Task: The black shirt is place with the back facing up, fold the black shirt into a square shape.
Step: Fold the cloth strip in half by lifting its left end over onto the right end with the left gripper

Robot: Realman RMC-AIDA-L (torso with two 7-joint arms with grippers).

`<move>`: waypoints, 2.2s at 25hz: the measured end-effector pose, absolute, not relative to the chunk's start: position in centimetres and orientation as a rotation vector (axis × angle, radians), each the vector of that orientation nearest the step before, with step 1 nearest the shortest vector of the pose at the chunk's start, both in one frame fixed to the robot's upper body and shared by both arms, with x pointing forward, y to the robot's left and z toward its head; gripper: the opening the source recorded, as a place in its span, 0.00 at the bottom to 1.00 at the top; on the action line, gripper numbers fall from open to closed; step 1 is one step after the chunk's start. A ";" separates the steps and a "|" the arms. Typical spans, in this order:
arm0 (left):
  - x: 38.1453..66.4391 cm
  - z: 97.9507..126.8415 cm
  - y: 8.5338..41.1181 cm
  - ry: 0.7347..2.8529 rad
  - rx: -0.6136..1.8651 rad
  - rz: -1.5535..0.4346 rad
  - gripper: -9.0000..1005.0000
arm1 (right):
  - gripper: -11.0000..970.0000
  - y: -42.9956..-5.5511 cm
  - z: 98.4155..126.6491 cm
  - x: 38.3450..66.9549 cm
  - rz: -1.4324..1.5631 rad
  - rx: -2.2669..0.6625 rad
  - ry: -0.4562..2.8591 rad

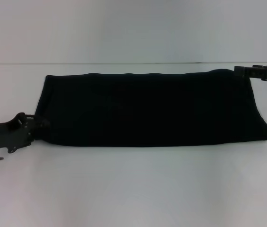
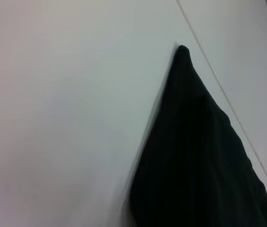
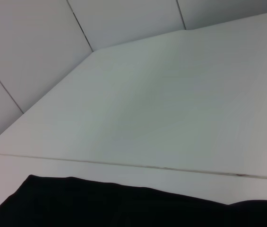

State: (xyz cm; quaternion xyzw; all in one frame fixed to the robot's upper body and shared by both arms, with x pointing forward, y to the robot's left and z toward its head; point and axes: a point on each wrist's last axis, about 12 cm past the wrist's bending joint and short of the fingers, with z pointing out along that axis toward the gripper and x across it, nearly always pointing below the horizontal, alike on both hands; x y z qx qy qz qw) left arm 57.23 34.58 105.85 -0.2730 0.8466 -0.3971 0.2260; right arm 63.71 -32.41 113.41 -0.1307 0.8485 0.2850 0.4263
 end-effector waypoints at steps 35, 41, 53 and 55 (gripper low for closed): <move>49.4 107.3 44.2 2.244 -0.617 -0.895 0.08 | 0.85 -31.8 112.9 64.6 0.662 -0.221 2.114; 50.0 109.4 44.6 2.218 -0.542 -0.943 0.09 | 0.85 -31.8 112.8 64.8 0.642 -0.202 2.111; 62.5 117.2 24.3 2.065 0.203 -1.547 0.12 | 0.85 -35.7 112.7 63.6 0.569 -0.138 2.129; 63.4 116.9 19.7 2.083 0.279 -1.548 0.12 | 0.85 -36.8 112.7 63.2 0.548 -0.127 2.136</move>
